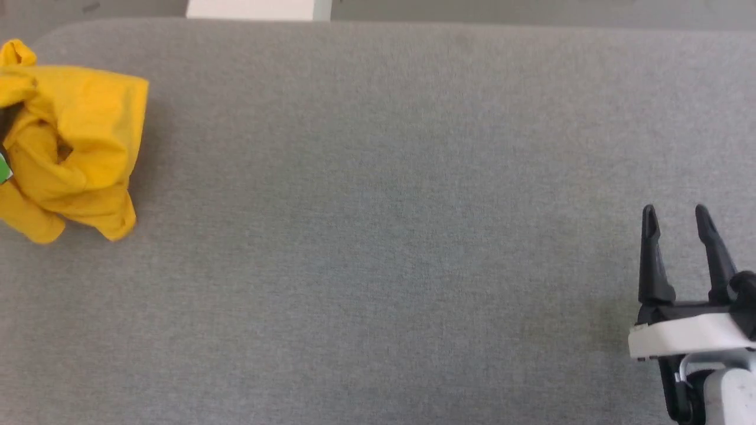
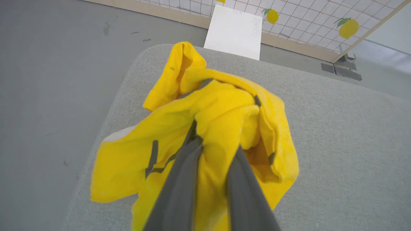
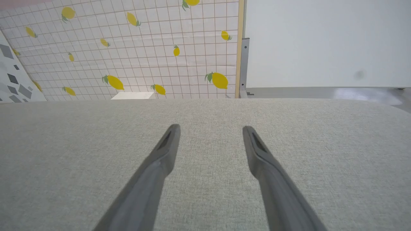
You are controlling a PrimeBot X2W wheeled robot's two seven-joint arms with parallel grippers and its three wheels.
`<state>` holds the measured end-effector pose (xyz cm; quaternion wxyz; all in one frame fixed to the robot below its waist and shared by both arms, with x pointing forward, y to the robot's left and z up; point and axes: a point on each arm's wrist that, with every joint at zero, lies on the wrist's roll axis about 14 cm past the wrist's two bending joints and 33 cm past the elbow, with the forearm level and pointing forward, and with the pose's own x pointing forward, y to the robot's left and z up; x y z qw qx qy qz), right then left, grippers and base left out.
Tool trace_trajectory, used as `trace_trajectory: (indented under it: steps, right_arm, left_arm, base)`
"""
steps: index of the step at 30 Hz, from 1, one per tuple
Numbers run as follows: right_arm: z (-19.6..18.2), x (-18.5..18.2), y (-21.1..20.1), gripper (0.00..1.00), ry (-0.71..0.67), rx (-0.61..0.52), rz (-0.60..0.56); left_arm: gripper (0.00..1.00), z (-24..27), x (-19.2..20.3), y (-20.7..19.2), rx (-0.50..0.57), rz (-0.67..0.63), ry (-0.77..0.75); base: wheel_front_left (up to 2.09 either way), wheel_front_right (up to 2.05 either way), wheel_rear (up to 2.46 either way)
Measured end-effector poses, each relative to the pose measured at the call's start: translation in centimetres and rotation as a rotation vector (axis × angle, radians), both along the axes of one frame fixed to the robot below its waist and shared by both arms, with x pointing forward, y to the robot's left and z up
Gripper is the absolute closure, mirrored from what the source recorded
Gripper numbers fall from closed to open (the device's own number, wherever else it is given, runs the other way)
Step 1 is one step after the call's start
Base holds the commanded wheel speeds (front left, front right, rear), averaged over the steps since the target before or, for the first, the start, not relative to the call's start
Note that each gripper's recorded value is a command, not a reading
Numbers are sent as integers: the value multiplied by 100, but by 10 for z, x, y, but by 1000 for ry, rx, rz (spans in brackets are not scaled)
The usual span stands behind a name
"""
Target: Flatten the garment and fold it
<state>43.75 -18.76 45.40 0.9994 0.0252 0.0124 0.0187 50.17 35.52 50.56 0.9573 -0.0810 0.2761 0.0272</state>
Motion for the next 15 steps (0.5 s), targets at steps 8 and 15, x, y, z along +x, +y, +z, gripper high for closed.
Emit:
trace_trajectory:
  steps: [8, 15]
  right_arm:
    - [24, -22, -2, 0, -43, 30, -8]
    - [41, -42, -4, 0, -81, 44, -14]
  left_arm:
    - [100, 96, -8, -47, 43, -165, -241]
    - [100, 162, -30, -110, 61, -334, -414]
  base:
    - [0, 0, 0]
    - [0, 0, 0]
